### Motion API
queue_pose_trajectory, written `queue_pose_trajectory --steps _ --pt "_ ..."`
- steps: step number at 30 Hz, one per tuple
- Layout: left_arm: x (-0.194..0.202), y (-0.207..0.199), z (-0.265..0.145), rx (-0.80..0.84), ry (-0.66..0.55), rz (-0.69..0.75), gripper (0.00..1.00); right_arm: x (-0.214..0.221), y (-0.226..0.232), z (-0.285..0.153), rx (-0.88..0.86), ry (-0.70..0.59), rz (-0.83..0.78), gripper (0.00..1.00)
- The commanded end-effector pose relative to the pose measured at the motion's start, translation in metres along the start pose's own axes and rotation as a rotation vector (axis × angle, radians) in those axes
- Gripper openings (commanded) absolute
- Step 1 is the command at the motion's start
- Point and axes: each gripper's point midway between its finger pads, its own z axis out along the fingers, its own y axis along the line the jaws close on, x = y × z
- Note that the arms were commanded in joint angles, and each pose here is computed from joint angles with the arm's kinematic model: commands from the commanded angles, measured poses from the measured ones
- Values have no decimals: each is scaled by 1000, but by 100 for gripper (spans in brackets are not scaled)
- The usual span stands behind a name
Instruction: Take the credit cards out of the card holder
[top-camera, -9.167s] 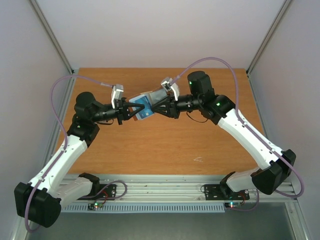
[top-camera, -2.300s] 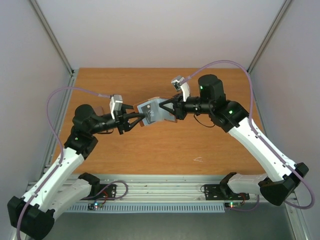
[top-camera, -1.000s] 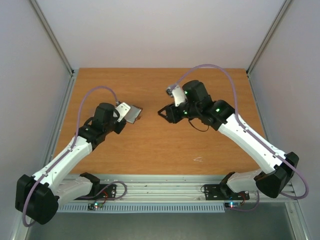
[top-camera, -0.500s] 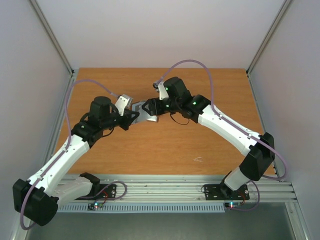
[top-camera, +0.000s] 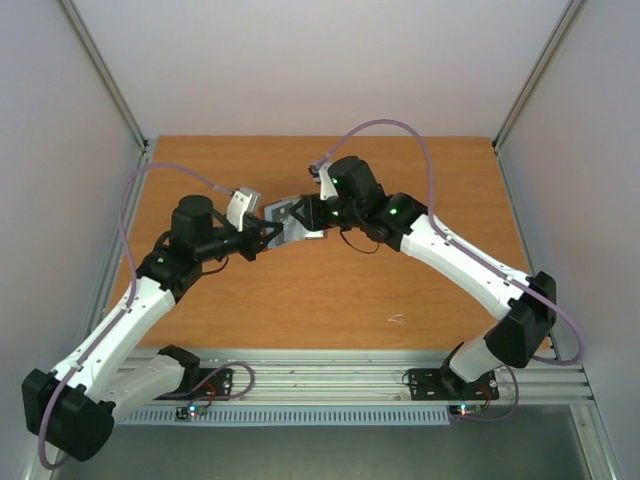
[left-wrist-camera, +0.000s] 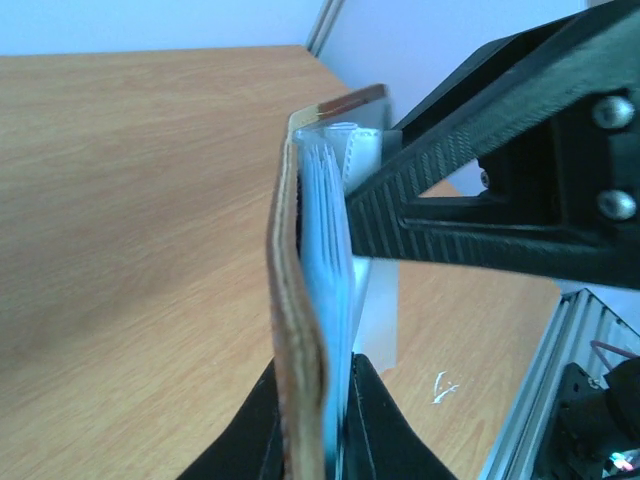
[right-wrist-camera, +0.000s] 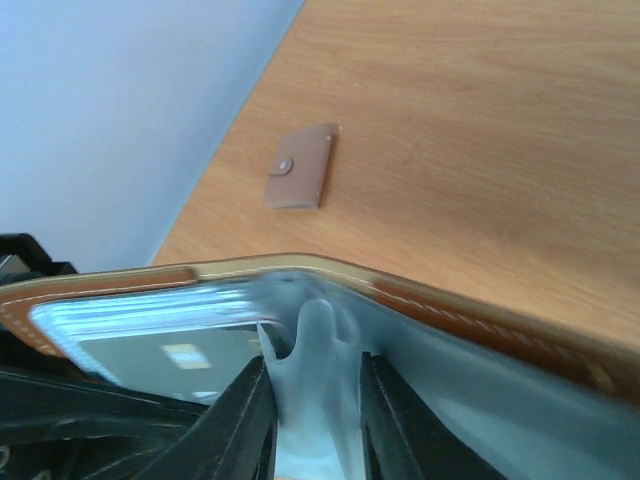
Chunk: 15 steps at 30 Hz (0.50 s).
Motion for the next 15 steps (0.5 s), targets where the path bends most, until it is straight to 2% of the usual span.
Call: queue_pose_trajectory --steps 1,5,7,9,12,15 --pt "-37 -42 -19 147 -139 94 0 -9 -23 -20 68 -81 2 20" --pt "-37 -42 -21 148 -142 87 0 -2 -30 -32 55 -56 -56 13" --pt "-37 -41 -20 144 -139 84 0 1 -41 -36 91 -34 -58 19" --pt "-37 -31 -18 90 -134 70 0 5 -57 -40 154 -15 -53 31" --pt "-24 4 -14 -104 -81 44 0 11 -76 -47 267 26 -68 38" --pt "-8 47 -17 -340 -8 154 0 16 -76 -51 279 64 -95 40"
